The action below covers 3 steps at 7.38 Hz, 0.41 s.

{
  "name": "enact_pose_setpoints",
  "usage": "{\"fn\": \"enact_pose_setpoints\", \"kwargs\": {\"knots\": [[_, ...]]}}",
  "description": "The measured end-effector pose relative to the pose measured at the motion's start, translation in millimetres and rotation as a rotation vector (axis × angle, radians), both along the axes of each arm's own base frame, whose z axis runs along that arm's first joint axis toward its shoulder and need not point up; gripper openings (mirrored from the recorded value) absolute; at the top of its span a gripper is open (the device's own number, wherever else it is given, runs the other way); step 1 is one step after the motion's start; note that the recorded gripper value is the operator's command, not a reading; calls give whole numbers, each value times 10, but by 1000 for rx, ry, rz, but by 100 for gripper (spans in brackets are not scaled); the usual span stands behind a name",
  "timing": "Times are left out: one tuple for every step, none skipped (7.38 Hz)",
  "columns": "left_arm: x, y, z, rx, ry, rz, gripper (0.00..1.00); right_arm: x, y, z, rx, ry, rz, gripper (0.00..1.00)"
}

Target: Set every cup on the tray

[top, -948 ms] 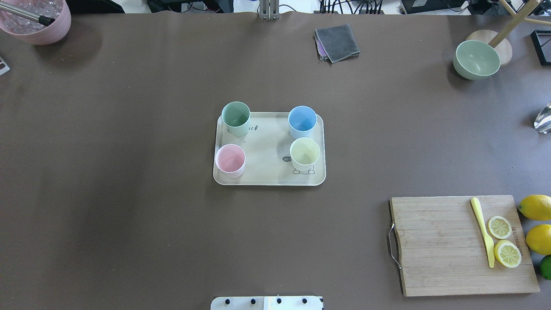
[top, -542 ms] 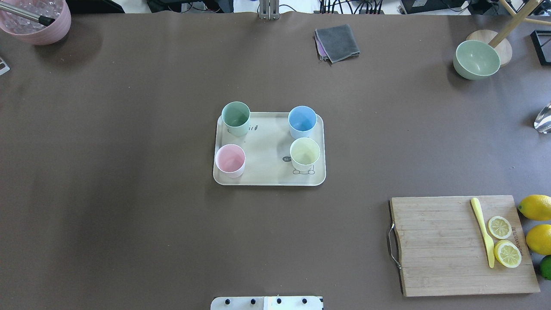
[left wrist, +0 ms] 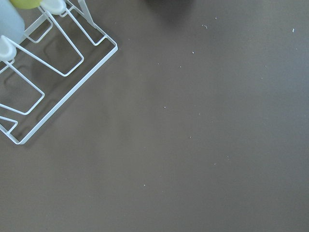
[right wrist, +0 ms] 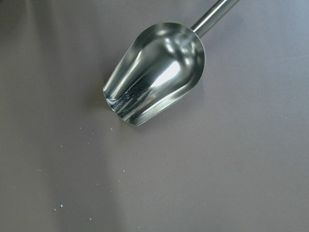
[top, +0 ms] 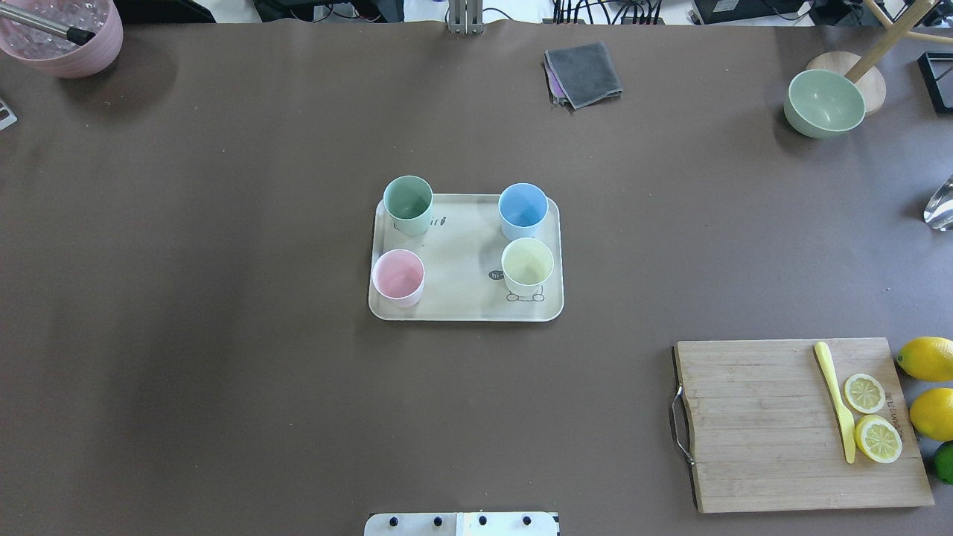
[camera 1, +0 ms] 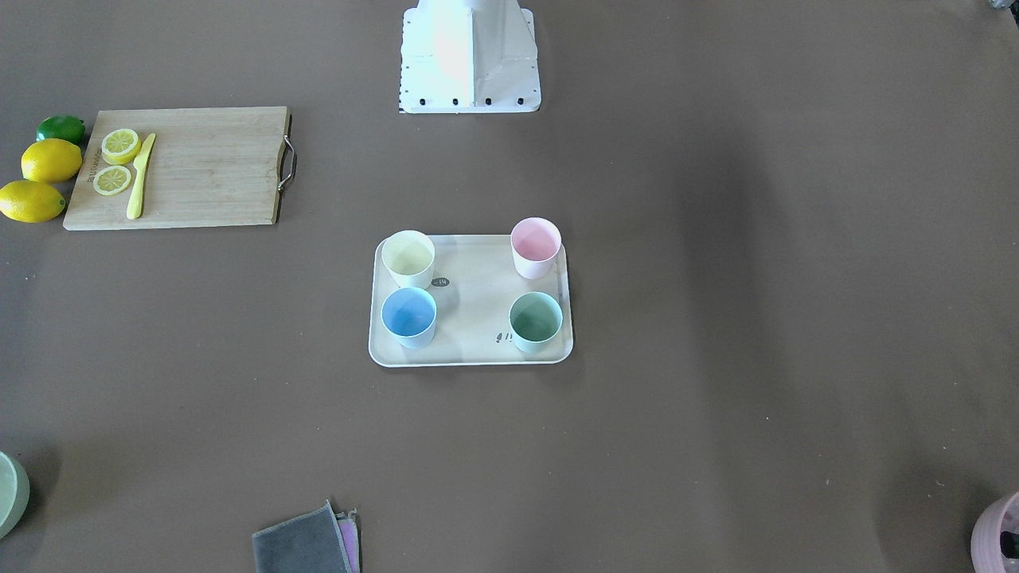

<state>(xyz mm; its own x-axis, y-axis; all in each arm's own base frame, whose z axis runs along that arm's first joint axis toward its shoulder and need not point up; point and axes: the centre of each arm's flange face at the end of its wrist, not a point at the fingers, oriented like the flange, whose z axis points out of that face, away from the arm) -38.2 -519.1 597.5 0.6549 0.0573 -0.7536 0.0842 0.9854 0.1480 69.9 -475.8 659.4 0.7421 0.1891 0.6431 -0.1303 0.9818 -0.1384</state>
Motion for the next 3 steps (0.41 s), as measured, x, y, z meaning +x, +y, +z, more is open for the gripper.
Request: {"fn": "enact_pose_setpoints", "kwargs": {"knots": [[-7,3,2,0,0,-2,97,3,-11,-20,5,0,0,100],[-15,6,2,0,-1,-3,97,5,-21,-41,10,0,0,100],[-23,9,3,0,-1,-5,97,6,-25,-60,14,0,0,100]]}}
